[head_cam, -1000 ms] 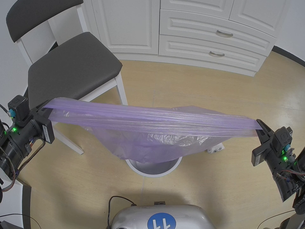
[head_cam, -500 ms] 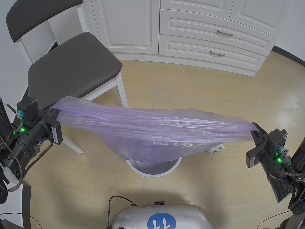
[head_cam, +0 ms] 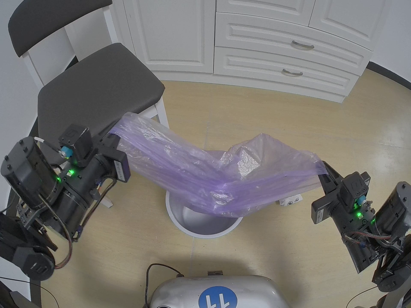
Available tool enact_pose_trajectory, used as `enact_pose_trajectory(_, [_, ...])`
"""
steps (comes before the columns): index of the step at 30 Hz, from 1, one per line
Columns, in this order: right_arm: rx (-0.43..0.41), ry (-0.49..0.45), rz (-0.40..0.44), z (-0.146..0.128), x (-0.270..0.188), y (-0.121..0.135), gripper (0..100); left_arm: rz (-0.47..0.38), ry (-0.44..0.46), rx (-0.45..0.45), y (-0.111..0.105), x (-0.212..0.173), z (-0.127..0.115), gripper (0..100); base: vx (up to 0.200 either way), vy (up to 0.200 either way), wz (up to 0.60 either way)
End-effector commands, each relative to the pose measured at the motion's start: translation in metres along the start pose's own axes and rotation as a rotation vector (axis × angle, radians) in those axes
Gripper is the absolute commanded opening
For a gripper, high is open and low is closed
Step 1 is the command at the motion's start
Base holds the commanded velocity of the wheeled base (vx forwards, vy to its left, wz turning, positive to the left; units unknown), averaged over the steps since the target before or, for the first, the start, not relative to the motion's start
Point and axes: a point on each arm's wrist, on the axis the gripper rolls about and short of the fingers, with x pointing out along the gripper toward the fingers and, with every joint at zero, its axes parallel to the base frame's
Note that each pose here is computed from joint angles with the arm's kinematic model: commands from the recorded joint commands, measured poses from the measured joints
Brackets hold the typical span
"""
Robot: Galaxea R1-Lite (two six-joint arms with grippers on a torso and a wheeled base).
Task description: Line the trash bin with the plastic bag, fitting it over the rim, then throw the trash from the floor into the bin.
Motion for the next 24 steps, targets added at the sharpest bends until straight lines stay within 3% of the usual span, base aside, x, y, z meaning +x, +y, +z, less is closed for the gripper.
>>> enact_pose_trajectory(1, [0.049,-0.043,0.055,0.008,0.003,0.015,0,-0.074,0.033,0.003,-0.038,0.016,-0.032,0,0.0,0.0,0.0])
enact_pose_trajectory(7, [0.125,-0.088,0.095,0.02,0.0,0.023,0,-0.109,0.009,-0.016,-0.051,0.014,-0.034,0,0.0,0.0,0.0])
enact_pose_trajectory(8, [0.157,-0.112,0.136,0.025,-0.004,0.027,0,-0.129,0.002,-0.024,-0.055,0.012,-0.031,0,0.0,0.0,0.0])
enact_pose_trajectory(13, [0.175,-0.156,0.272,0.026,-0.013,0.036,0,-0.189,-0.017,-0.056,-0.069,0.002,-0.023,0,0.0,0.0,0.0])
enact_pose_trajectory(19, [0.189,-0.157,0.327,0.026,-0.022,0.043,0,-0.263,-0.037,-0.109,-0.081,-0.016,-0.012,0,0.0,0.0,0.0])
enact_pose_trajectory(24, [0.186,-0.126,0.369,0.018,-0.025,0.054,0,-0.308,-0.017,-0.096,-0.086,-0.028,-0.015,0,0.0,0.0,0.0])
